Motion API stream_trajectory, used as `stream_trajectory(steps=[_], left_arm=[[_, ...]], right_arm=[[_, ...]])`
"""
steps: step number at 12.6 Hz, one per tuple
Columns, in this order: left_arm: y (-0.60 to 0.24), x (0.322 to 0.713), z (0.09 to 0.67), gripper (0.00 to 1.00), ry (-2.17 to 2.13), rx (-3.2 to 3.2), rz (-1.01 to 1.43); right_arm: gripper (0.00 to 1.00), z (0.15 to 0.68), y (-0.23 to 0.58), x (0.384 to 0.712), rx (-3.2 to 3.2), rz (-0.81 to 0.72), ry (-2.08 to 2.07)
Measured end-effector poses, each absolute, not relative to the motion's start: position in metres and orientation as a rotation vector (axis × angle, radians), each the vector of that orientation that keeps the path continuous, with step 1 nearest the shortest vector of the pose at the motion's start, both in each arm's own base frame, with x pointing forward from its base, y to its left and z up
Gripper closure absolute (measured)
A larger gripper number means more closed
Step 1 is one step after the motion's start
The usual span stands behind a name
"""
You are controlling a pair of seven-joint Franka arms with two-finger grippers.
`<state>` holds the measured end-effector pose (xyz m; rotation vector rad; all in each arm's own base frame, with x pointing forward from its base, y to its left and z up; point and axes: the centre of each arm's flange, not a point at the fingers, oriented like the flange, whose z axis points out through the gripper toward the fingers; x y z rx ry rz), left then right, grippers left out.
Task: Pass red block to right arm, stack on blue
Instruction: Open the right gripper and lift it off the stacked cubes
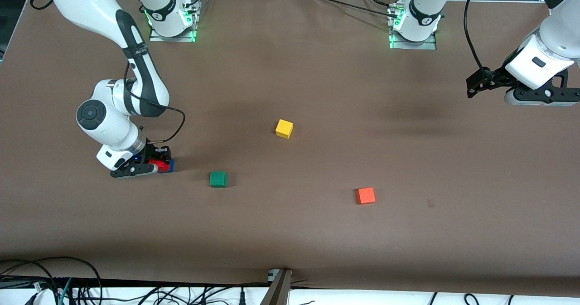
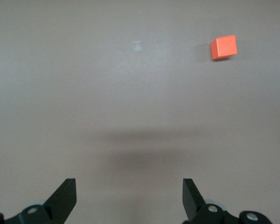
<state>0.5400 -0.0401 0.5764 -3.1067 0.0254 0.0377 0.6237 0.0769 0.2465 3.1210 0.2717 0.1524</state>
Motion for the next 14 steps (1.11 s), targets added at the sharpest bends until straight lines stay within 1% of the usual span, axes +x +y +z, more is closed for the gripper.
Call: stream_trajectory(steps=[2, 3, 5, 9, 14], left_arm=[[-0.042, 0.539, 0.593, 0.00, 0.026, -3.107, 0.034], [-0.042, 0.538, 0.597, 0.00, 0.027, -3.107, 0.041], [-0.044, 0.538, 0.595, 0.00, 0.025, -3.122, 0.069], [-0.051, 0.561, 0.574, 0.00, 0.035, -3.145, 0.115], [-0.047, 0.575, 0.588, 0.00, 0.023, -3.151, 0.057]], right_arm=[[0.05, 0.252, 0.077, 0.627, 3.120, 0.173, 0.274], [0.00, 0.258, 0.078, 0.630, 3.121, 0.184, 0.276], [0.00, 0.278, 0.080, 0.639, 3.130, 0.157, 0.279], [0.00, 0.344, 0.083, 0.655, 3.160, -0.013, 0.293], [0.00, 0.424, 0.073, 0.657, 3.163, -0.253, 0.285]])
